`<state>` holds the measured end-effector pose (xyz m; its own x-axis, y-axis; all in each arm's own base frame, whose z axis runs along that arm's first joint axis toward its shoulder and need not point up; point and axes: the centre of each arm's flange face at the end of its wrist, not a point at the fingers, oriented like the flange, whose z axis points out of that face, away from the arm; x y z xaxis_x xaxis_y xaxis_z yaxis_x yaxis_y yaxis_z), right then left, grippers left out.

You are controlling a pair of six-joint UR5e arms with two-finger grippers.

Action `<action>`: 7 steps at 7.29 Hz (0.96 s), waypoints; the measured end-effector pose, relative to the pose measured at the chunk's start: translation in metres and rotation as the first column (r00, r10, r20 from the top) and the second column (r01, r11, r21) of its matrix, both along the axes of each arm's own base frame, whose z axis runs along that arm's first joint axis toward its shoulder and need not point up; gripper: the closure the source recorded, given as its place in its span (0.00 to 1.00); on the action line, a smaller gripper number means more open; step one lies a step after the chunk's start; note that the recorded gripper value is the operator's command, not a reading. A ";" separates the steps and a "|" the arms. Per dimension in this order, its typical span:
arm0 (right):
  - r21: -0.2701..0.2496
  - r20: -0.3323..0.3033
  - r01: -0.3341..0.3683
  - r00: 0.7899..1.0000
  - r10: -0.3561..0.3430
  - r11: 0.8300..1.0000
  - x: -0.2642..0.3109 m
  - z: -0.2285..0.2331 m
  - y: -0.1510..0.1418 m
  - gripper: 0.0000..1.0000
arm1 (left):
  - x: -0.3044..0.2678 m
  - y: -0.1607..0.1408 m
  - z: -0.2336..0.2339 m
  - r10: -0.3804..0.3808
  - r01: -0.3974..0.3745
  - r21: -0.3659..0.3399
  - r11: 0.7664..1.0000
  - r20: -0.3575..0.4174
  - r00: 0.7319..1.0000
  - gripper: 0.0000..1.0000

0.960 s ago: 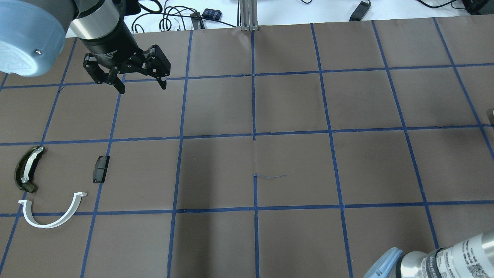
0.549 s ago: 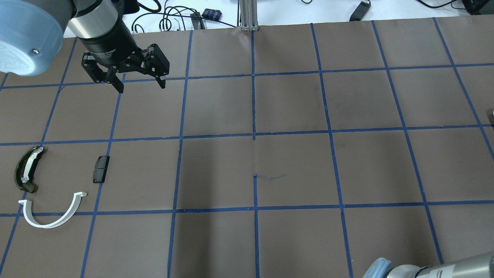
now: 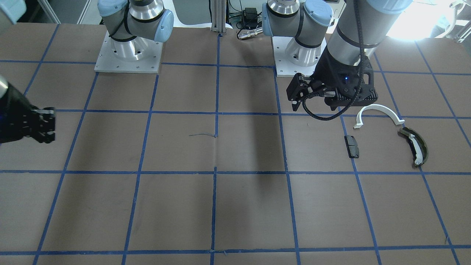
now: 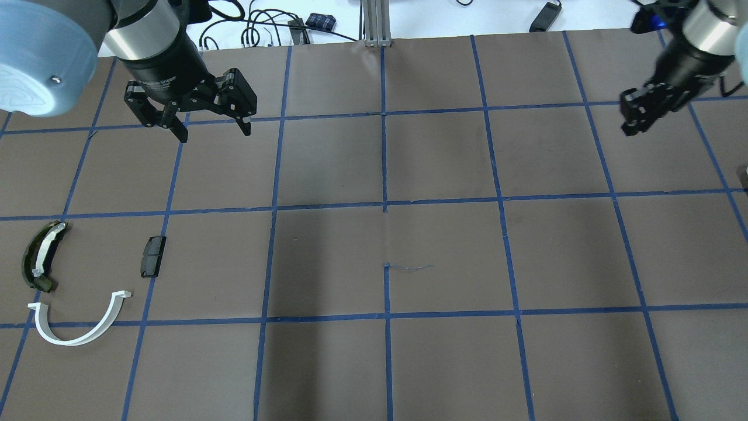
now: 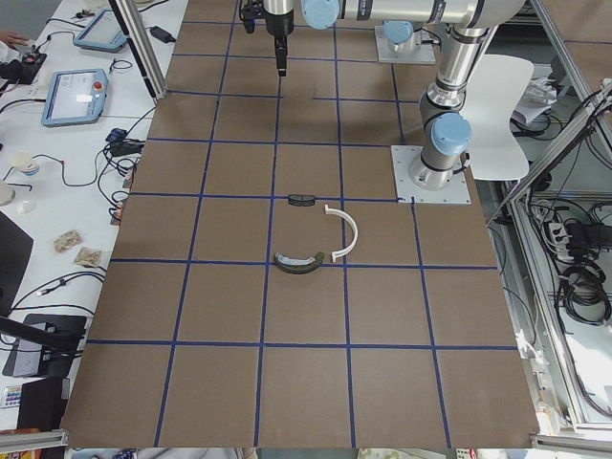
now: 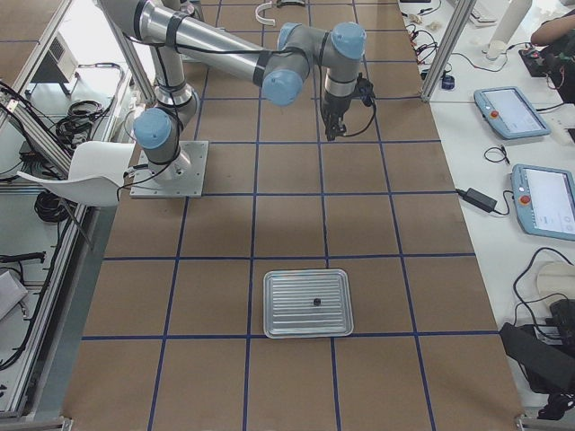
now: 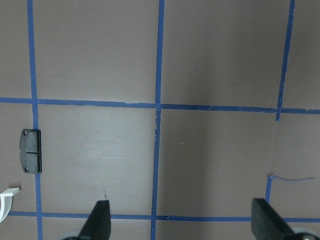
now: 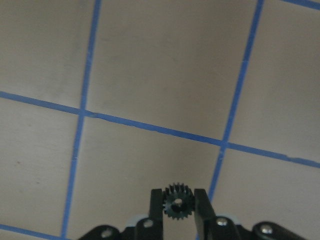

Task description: Place bearing gear from tray to pile

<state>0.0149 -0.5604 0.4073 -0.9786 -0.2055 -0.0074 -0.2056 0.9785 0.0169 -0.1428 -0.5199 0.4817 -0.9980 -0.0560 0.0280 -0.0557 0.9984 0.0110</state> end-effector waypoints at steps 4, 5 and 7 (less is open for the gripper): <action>-0.005 -0.009 0.121 0.993 -0.121 0.993 0.283 -0.074 0.034 0.75 | 0.000 0.001 -0.007 -0.001 0.001 0.008 1.000 -0.001 1.000 0.00; 0.000 -0.005 0.139 0.990 -0.139 0.990 0.314 -0.103 0.038 0.75 | 0.000 0.001 -0.007 -0.002 0.002 0.007 1.000 -0.001 1.000 0.00; 0.056 0.042 0.079 0.996 -0.081 0.995 0.345 -0.160 0.037 0.75 | 0.006 -0.003 -0.016 -0.010 0.010 0.022 1.000 -0.001 1.000 0.00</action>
